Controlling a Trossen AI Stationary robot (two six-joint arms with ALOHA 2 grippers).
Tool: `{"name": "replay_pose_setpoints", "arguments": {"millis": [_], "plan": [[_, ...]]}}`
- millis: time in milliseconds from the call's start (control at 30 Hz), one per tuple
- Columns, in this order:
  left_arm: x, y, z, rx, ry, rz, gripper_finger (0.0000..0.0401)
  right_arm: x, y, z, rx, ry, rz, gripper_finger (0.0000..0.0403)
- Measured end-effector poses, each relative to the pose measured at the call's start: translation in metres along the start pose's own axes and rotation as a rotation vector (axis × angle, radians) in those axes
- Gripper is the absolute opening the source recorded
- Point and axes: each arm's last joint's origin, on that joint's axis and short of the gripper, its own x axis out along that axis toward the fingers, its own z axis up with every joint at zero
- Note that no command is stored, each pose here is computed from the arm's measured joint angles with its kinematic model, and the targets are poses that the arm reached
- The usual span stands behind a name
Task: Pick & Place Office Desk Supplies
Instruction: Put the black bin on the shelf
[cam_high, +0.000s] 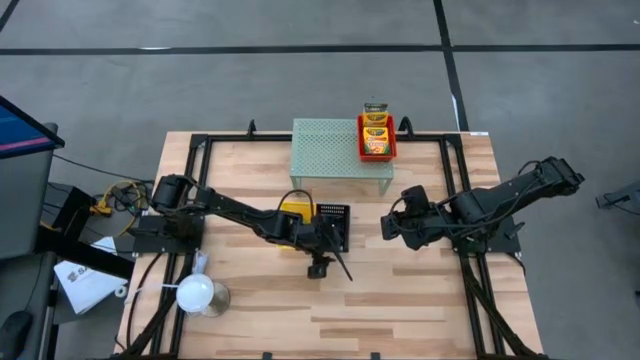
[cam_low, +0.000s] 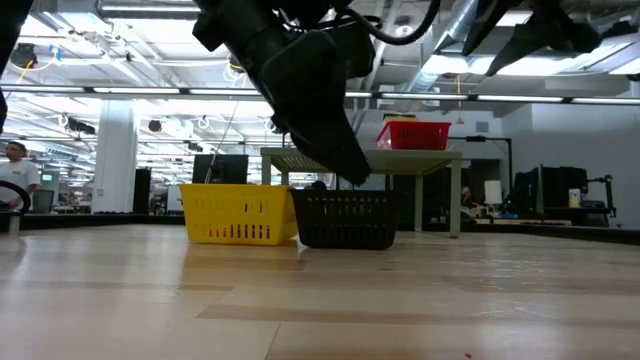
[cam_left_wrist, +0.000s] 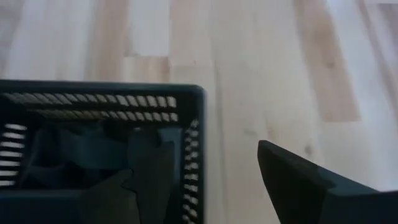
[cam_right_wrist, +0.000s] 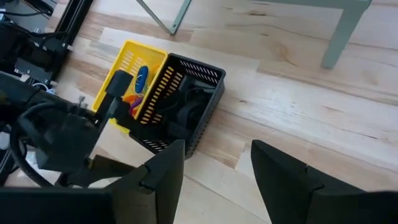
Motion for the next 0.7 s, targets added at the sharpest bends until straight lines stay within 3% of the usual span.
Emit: {"name": "replay_pose_setpoints", "arguments": {"millis": [333, 700], "plan": [[0.0, 0.001, -0.0014, 0.017, 0.012, 0.036, 0.0185, 0.0, -0.0003, 0.0, -0.002, 0.0, -0.002, 0.0182], [0.0062, 0.0001, -0.0045, 0.03, 0.024, 0.035, 0.0177, 0.0, -0.0003, 0.0, -0.001, 0.0, -0.003, 0.0182]]}}
